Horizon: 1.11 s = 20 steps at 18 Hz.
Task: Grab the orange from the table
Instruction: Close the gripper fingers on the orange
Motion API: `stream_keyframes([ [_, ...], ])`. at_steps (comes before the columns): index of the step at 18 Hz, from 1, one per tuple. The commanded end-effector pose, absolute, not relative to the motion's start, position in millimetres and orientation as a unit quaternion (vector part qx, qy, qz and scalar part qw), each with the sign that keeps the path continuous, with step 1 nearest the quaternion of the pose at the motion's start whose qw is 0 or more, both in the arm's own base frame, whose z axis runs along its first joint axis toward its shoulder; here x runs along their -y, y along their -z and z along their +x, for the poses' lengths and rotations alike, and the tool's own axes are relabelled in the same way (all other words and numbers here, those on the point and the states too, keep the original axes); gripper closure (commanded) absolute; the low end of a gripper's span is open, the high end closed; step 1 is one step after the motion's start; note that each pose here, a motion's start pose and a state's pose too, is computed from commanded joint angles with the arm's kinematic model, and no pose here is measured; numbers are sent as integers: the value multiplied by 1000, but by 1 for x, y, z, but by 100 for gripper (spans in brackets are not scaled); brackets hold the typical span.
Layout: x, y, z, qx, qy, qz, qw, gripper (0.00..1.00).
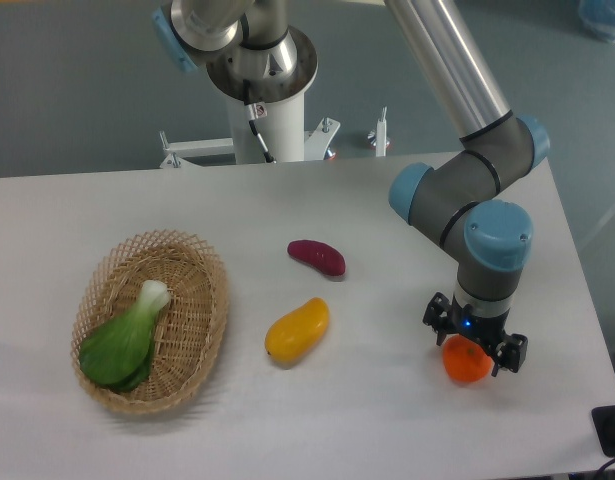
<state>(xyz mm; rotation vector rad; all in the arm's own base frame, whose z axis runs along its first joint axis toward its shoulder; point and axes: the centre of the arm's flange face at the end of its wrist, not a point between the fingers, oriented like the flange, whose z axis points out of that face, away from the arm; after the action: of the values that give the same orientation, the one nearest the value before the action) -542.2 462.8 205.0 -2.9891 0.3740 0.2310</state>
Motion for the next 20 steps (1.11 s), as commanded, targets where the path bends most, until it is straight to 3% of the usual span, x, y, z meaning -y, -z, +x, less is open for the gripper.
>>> stream_keyframes([
  [11,-464,-194,-549,-125,-98,-987,5,0],
  [17,-466,-194,-548,-119,-97,-988,6,34],
  [20,-468,-204,-551,-119,-103,-987,15,41],
])
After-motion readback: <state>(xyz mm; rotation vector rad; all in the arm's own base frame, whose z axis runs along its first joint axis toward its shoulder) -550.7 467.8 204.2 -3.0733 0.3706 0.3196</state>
